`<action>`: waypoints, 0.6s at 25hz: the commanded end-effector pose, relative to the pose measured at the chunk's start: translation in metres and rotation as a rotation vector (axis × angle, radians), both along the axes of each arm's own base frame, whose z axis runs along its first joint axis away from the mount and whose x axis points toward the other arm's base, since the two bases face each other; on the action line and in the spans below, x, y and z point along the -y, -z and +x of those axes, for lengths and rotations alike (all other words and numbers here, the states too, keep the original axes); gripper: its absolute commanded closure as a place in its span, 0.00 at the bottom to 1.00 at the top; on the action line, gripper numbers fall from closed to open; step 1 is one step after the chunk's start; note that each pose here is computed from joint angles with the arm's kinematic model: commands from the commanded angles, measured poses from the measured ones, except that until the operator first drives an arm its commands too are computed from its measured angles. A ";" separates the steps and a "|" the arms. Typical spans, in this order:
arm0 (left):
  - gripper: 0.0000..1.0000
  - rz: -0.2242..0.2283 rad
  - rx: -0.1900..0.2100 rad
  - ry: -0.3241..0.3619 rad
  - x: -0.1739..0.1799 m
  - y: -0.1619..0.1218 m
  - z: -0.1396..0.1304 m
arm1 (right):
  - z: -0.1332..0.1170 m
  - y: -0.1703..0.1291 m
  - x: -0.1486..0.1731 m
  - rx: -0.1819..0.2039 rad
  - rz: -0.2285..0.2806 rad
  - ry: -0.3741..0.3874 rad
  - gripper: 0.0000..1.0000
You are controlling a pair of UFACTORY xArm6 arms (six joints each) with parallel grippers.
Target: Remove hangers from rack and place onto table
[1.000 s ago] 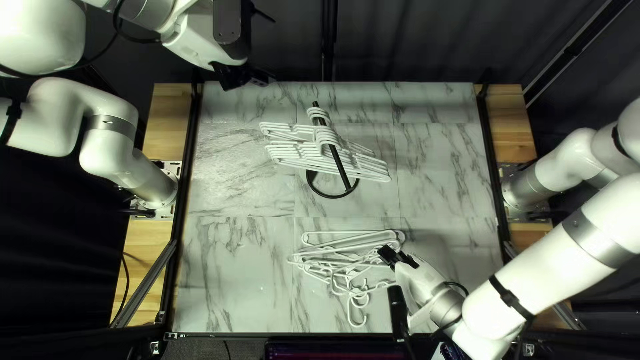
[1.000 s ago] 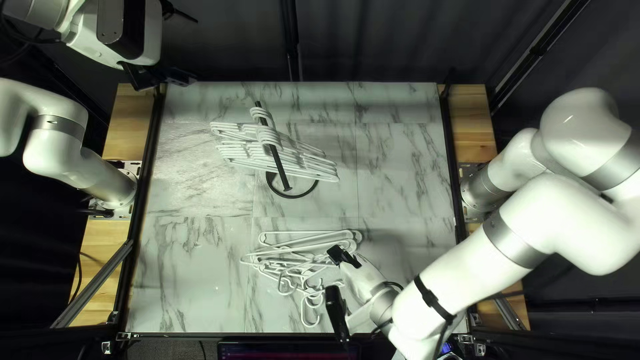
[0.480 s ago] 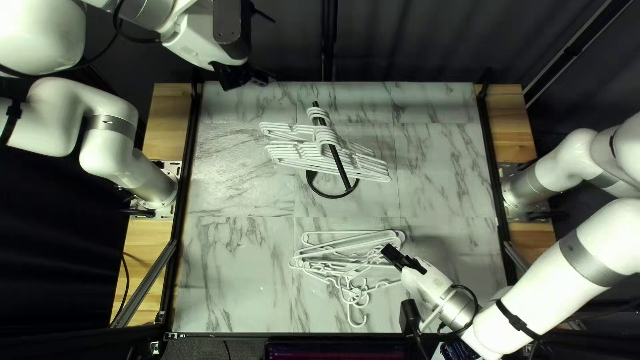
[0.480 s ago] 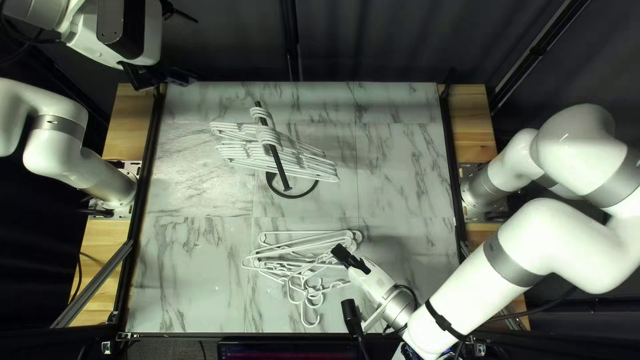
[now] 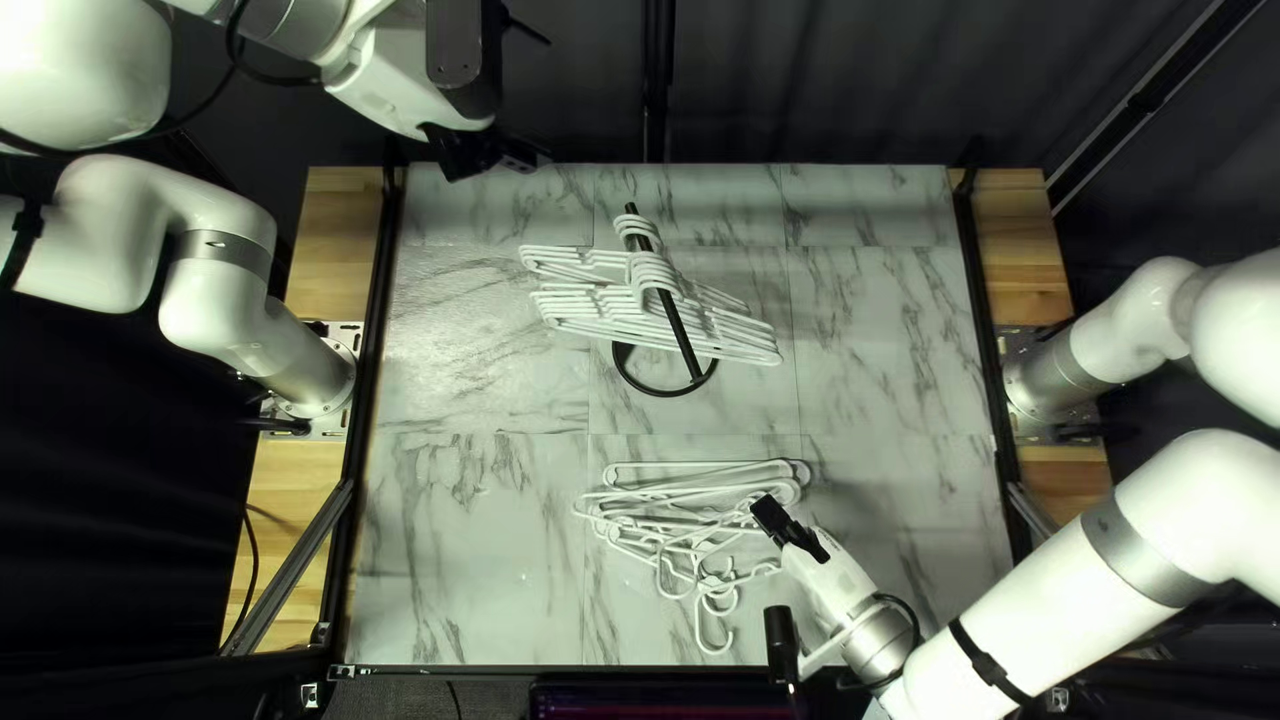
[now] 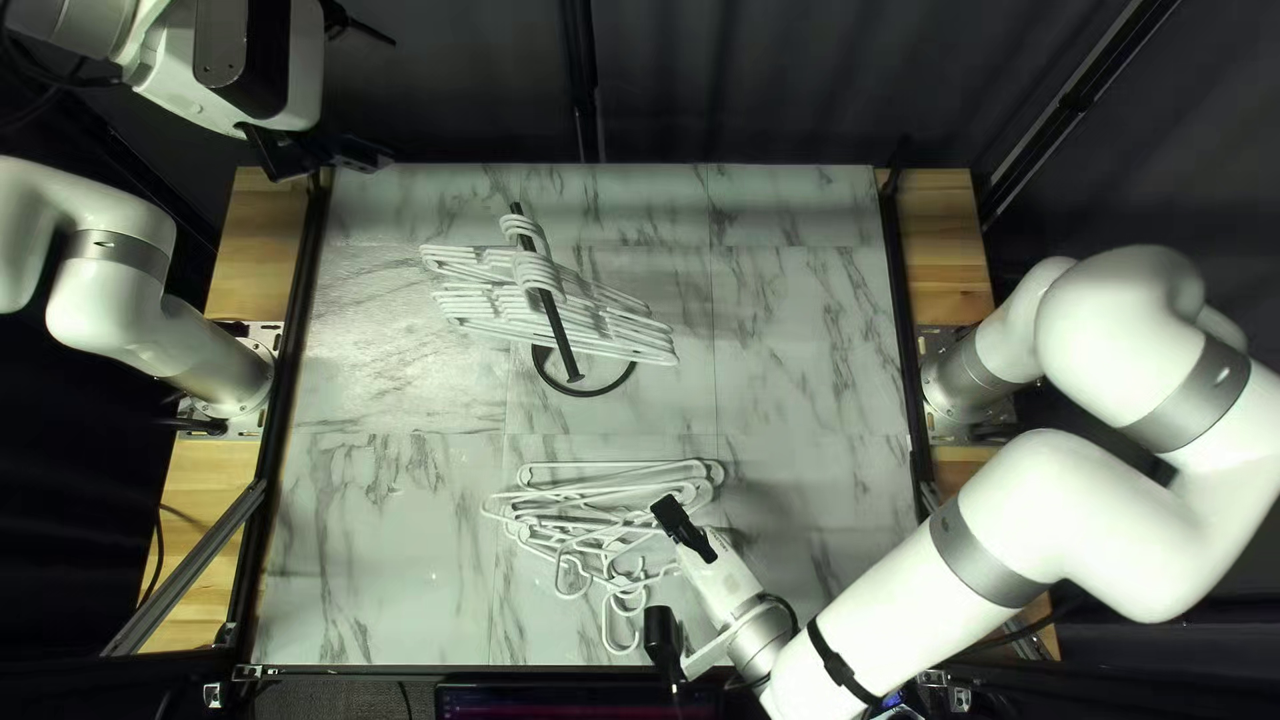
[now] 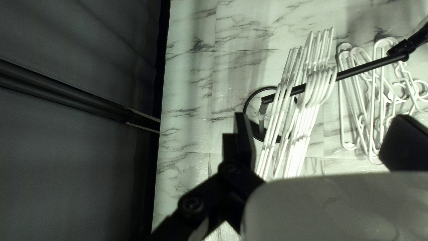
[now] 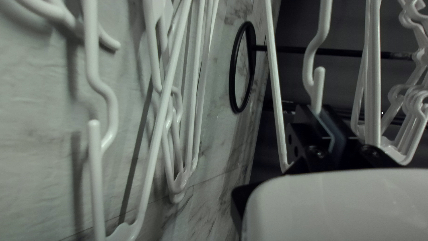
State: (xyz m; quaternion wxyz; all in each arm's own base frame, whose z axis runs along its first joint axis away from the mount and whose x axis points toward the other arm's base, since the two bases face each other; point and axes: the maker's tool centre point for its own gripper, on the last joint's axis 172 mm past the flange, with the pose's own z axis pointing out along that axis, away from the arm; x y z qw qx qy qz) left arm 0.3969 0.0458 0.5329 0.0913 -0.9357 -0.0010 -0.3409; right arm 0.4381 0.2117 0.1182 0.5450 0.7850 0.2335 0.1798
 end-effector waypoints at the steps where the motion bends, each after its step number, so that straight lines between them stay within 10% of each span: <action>1: 0.00 0.000 0.000 0.000 0.000 0.000 0.000 | 0.001 0.004 -0.001 0.010 -0.023 0.019 1.00; 15: 0.00 0.000 0.000 0.000 0.000 0.000 0.000 | -0.014 0.017 -0.004 0.085 -0.110 0.011 1.00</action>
